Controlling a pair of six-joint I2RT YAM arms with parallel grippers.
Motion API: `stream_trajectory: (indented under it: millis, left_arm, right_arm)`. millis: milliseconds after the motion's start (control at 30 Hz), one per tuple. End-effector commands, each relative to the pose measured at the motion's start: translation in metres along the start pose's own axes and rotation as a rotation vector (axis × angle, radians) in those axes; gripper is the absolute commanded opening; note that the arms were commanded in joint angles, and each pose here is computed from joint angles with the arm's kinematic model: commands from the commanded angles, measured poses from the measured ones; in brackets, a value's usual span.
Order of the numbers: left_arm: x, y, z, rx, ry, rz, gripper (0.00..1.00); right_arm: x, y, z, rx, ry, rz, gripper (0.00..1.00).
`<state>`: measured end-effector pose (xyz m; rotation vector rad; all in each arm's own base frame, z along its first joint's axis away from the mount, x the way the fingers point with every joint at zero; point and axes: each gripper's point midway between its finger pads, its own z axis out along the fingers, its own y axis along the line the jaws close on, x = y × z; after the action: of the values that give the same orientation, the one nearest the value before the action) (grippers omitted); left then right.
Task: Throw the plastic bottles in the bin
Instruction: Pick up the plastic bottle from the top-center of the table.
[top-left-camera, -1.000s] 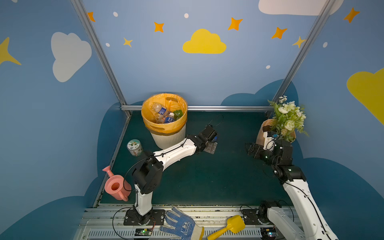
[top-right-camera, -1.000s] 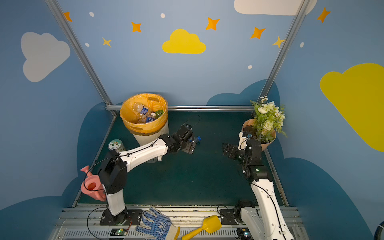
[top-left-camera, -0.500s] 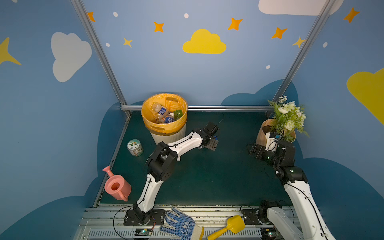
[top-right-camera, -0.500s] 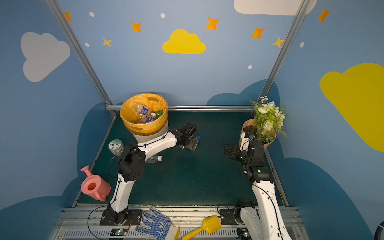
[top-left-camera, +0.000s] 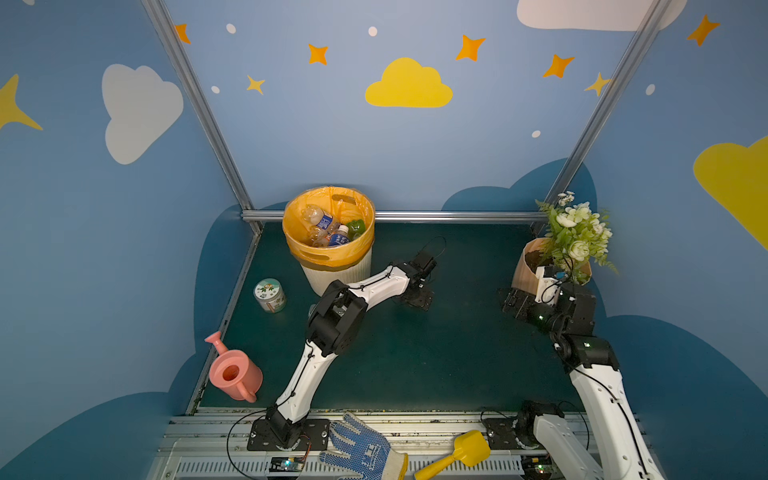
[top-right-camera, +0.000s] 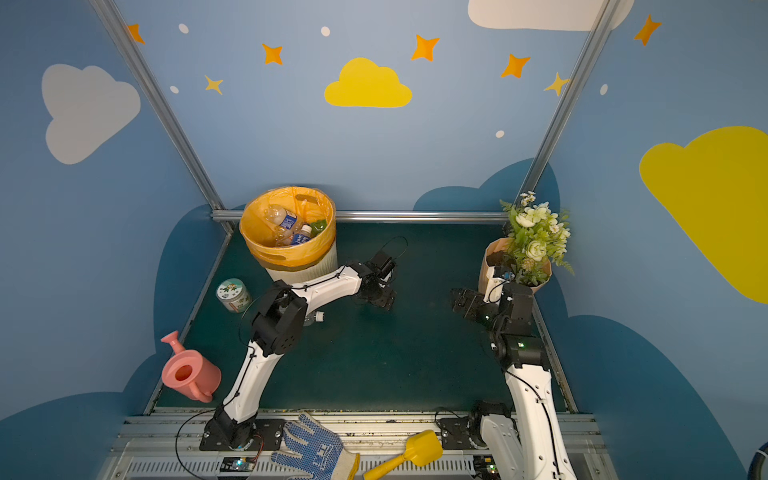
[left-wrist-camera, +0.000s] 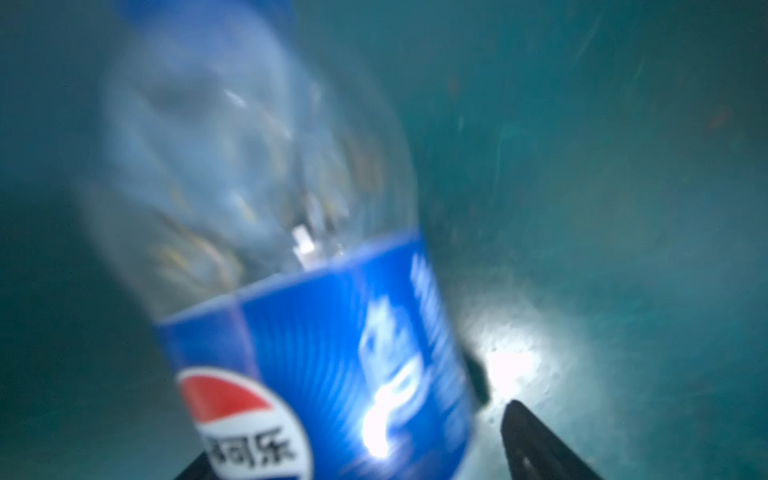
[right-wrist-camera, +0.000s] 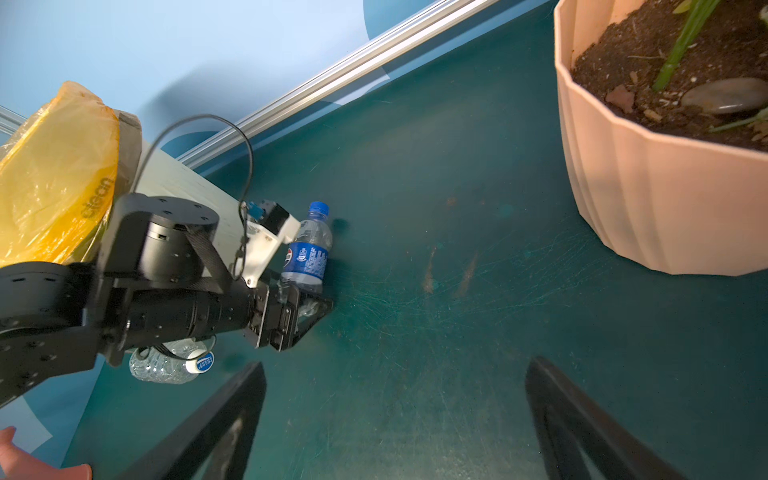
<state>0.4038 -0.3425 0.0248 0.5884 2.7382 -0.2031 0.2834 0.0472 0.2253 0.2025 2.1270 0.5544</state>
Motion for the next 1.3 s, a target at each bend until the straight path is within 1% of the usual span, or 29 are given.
stream_trajectory:
  millis: [0, 100, 133, 400, 600, 733, 1000, 1133, 1267]
  left_arm:
    - [0.004, -0.011, -0.007, 0.073, 0.018, -0.030, 0.81]
    - [0.000, -0.016, -0.014, 0.107, -0.009, -0.058, 0.70]
    - [-0.001, -0.018, -0.017, 0.116, -0.018, -0.061, 0.69]
    - [-0.019, -0.026, -0.050, 0.160, -0.116, -0.076, 0.63]
    - [-0.037, -0.031, -0.089, 0.178, -0.235, -0.079, 0.61]
    - [-0.043, -0.032, -0.116, 0.175, -0.319, -0.080, 0.60]
    - [-0.044, -0.035, -0.186, 0.159, -0.511, -0.062, 0.61]
    - [-0.041, -0.034, -0.230, 0.127, -0.632, -0.041, 0.61]
    - [-0.037, -0.027, -0.287, 0.097, -0.785, -0.035, 0.61]
  right_arm:
    - [0.003, 0.000, 0.000, -0.010, 0.007, 0.014, 0.96]
    - [0.003, 0.000, 0.001, -0.014, 0.010, 0.020, 0.95]
    - [0.003, 0.000, 0.001, -0.016, 0.010, 0.023, 0.95]
    - [0.003, 0.000, 0.001, -0.023, 0.009, 0.031, 0.95]
    - [0.002, 0.001, 0.000, -0.032, 0.005, 0.033, 0.95]
    - [0.001, 0.002, 0.001, -0.038, 0.005, 0.035, 0.95]
    - [-0.002, 0.005, 0.002, -0.057, 0.001, 0.042, 0.95]
    - [-0.002, 0.010, 0.002, -0.088, 0.003, 0.038, 0.95]
    - [-0.003, 0.014, 0.004, -0.113, 0.006, 0.037, 0.95]
